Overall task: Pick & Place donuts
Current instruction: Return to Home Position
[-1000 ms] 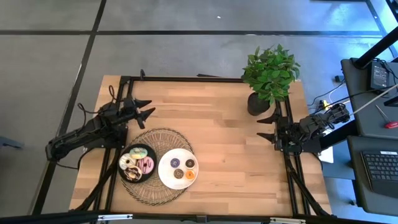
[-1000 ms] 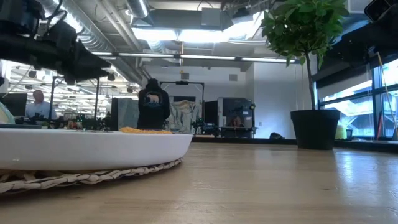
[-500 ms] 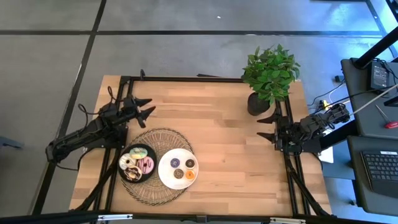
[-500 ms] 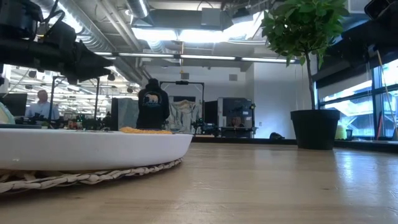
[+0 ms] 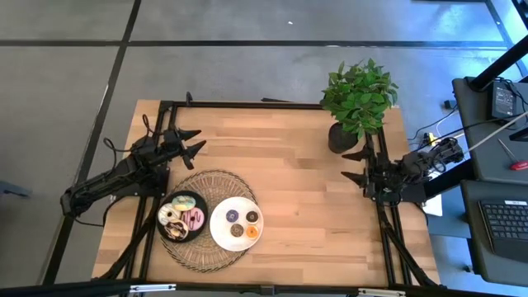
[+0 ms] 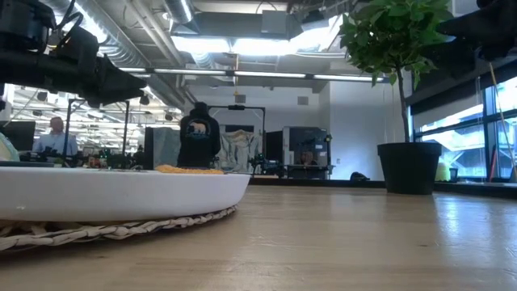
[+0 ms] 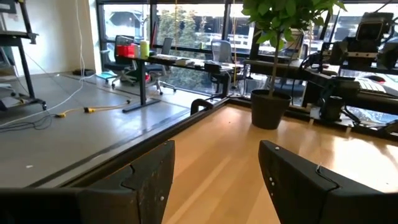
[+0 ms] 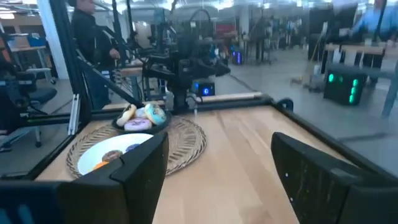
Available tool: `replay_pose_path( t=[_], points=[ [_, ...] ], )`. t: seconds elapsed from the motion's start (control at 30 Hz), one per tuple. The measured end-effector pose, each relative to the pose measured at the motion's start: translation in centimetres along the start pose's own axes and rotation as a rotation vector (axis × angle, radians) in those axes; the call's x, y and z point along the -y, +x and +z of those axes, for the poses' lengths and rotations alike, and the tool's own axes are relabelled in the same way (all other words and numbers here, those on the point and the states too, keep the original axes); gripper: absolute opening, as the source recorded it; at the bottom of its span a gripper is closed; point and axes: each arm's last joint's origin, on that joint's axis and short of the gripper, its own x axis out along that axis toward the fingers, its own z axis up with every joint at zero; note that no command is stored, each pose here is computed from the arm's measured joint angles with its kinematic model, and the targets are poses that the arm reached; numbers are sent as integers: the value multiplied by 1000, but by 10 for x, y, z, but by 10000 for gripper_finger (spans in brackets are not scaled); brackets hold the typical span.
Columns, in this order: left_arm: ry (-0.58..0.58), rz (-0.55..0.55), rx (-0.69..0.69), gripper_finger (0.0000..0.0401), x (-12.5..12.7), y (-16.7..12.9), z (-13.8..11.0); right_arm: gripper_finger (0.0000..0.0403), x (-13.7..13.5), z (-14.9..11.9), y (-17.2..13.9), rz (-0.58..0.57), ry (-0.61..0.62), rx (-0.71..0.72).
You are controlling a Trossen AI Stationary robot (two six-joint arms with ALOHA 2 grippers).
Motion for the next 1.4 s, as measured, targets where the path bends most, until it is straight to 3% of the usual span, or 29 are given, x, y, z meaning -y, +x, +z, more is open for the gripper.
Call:
replay_pose_path(
  t=[0.2, 0.63, 0.97, 1.17, 1.4],
  points=[
    [0, 1, -1, 228, 0, 0, 0, 284, -4, -17, 7, 1, -59, 72],
    [0, 2, -1, 228, 0, 0, 0, 284, -1, -34, 15, -24, -66, 122],
    [0, 1, 2, 228, 0, 0, 0, 284, 14, -41, 18, -311, -125, 35],
    [0, 1, 3, 228, 0, 0, 0, 284, 14, -43, 19, -323, -257, -6],
    [0, 1, 3, 228, 0, 0, 0, 284, 14, -43, 19, -322, -276, -8]
  ],
)
